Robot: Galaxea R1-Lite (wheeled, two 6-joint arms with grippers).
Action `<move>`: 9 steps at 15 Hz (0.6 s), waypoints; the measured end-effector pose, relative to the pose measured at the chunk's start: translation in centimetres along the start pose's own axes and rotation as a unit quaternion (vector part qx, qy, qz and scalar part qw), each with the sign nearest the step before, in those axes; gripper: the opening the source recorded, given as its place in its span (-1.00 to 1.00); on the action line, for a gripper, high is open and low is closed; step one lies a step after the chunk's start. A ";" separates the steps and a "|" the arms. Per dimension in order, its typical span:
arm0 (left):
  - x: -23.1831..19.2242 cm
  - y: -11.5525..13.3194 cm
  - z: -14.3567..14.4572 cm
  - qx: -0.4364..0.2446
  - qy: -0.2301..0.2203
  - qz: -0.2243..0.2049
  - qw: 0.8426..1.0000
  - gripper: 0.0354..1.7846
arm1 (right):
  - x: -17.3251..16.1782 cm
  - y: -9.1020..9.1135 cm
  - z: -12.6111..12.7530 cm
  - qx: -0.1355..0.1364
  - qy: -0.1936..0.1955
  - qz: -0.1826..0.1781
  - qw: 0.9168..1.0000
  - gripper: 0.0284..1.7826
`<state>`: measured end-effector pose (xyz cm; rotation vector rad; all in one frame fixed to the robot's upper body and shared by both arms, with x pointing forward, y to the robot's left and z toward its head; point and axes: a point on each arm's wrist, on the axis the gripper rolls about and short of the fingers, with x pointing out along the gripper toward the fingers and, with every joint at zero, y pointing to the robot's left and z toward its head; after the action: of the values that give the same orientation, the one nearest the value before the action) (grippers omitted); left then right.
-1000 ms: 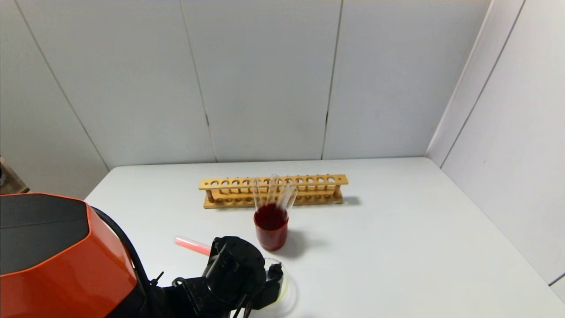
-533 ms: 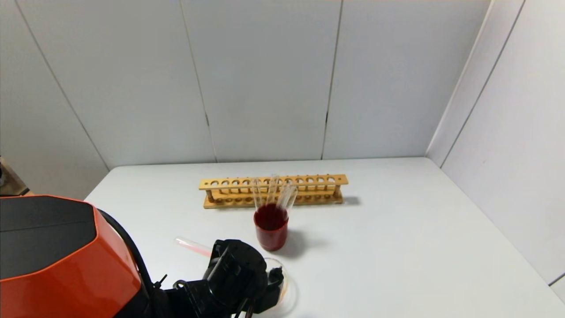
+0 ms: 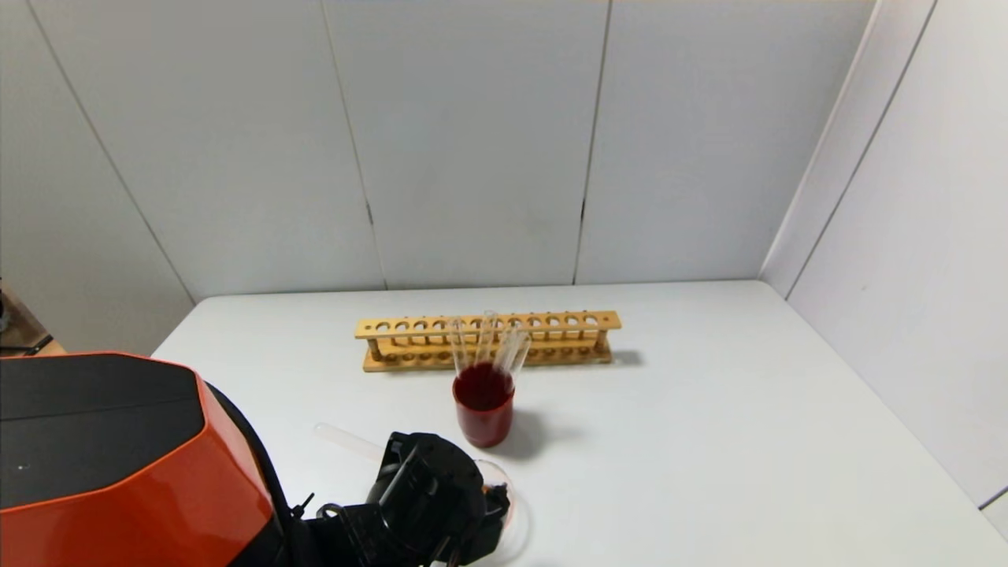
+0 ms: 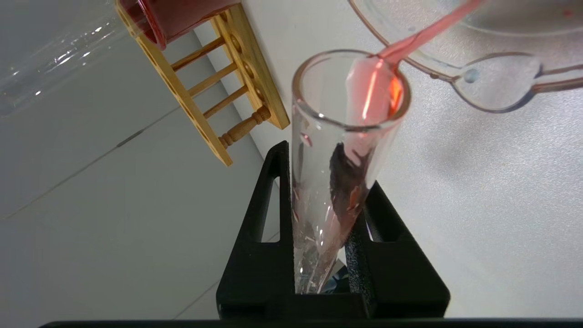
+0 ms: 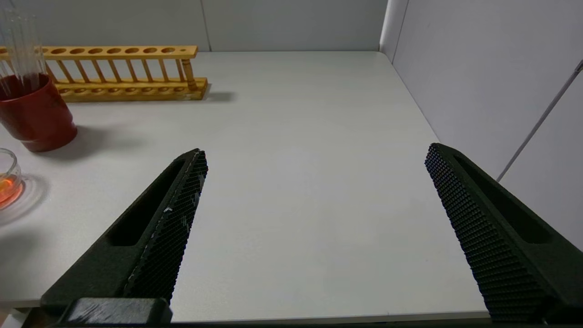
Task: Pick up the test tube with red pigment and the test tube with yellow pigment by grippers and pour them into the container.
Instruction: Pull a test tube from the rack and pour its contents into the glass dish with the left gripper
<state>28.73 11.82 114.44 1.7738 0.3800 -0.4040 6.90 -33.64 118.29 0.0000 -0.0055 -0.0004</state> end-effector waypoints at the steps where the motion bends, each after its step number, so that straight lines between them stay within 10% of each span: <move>1: 0.0 0.0 0.1 0.004 0.001 0.001 1.000 -0.64 | 0.0 0.0 0.0 0.000 0.000 0.000 1.000 0.96; 9: 0.0 0.5 0.4 0.037 0.000 0.010 0.999 -0.64 | 0.0 0.0 0.0 0.000 0.000 0.000 1.000 0.96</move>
<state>28.96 11.28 114.81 1.8480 0.3513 -0.4091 6.90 -33.64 118.29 0.0000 -0.0055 -0.0004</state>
